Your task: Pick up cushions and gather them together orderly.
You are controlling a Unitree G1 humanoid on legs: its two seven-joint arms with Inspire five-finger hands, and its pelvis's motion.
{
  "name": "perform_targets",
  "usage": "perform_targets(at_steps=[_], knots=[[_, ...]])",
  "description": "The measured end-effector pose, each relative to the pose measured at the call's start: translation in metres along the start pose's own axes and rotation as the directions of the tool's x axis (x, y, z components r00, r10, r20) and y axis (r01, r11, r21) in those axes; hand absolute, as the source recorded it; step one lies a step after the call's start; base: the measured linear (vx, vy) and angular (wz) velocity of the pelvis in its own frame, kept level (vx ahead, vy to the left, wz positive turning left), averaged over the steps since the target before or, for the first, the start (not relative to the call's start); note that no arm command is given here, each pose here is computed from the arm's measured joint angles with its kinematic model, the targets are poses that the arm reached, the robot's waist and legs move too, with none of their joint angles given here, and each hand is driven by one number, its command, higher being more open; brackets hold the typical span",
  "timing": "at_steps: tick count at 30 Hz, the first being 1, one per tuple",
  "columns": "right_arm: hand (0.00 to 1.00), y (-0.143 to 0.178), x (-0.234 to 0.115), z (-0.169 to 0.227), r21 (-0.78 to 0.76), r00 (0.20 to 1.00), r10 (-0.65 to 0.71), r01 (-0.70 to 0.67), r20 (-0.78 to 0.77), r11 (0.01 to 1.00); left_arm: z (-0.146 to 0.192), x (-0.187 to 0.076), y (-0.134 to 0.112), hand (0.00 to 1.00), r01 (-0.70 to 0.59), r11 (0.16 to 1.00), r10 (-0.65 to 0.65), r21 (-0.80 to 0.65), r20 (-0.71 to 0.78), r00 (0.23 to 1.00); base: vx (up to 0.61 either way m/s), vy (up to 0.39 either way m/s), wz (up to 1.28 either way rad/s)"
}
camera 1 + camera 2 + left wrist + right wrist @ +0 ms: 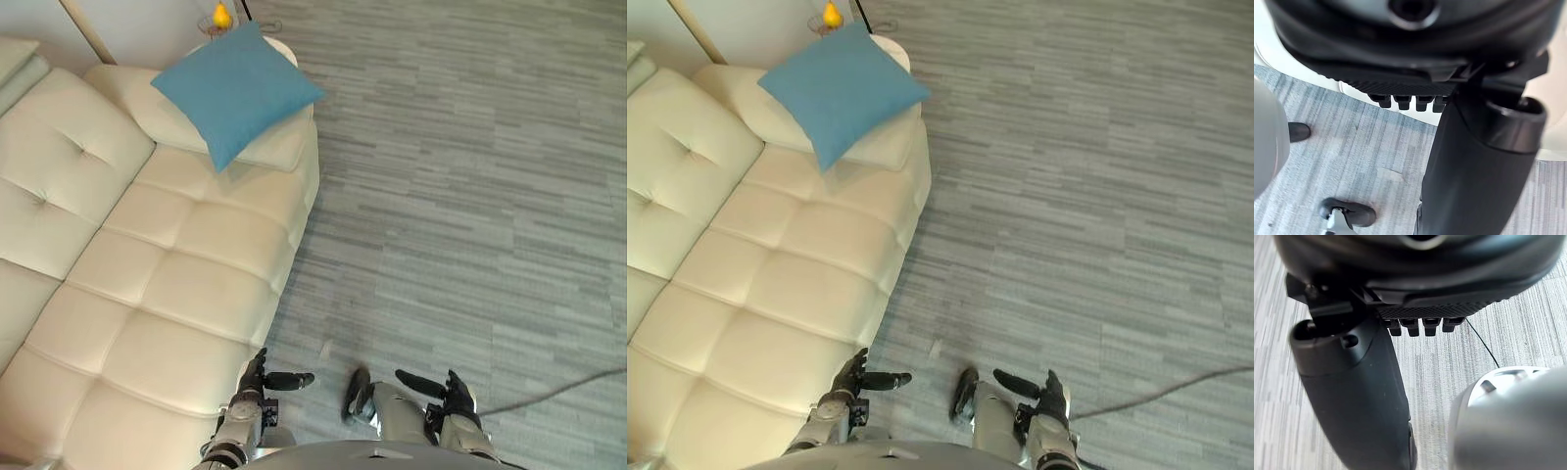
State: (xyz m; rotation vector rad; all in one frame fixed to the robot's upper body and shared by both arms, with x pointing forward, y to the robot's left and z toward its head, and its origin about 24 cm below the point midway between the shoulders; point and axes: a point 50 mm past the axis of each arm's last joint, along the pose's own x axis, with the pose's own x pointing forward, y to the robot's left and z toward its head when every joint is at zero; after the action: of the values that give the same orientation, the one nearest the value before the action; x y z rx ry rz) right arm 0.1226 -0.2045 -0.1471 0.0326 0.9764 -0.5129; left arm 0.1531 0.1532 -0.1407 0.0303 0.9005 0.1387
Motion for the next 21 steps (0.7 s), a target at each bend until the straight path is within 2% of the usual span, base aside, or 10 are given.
perform_targets(at_steps=[4,9,13,18,21], knots=[[1.0,0.009,-0.002,0.001,0.014,1.0,0.017,-0.017,0.009,1.0,0.018,0.0,0.003,1.0,-0.009,1.0,0.012,-0.025,0.096,0.995,0.23,-0.123,-0.03],[1.0,0.012,-0.002,0.002,0.018,1.0,0.021,-0.021,0.008,1.0,0.025,0.0,-0.006,1.0,0.014,0.999,-0.009,-0.039,0.118,0.993,0.47,-0.002,-0.13],[1.0,0.019,-0.003,-0.002,0.0,0.999,0.043,-0.043,-0.019,0.999,0.023,0.003,0.0,1.0,0.002,1.0,-0.001,-0.014,0.097,0.995,0.53,0.109,-0.39],[1.0,0.009,-0.005,-0.015,-0.004,0.998,0.029,-0.03,-0.051,1.0,0.014,0.003,0.003,1.0,0.006,0.999,-0.008,0.035,0.057,0.998,0.51,0.108,0.05],[1.0,0.007,-0.004,-0.005,-0.038,0.999,0.039,-0.039,-0.005,0.999,0.005,0.003,0.014,1.0,-0.022,0.998,0.021,0.058,0.015,1.0,0.47,-0.027,0.18]])
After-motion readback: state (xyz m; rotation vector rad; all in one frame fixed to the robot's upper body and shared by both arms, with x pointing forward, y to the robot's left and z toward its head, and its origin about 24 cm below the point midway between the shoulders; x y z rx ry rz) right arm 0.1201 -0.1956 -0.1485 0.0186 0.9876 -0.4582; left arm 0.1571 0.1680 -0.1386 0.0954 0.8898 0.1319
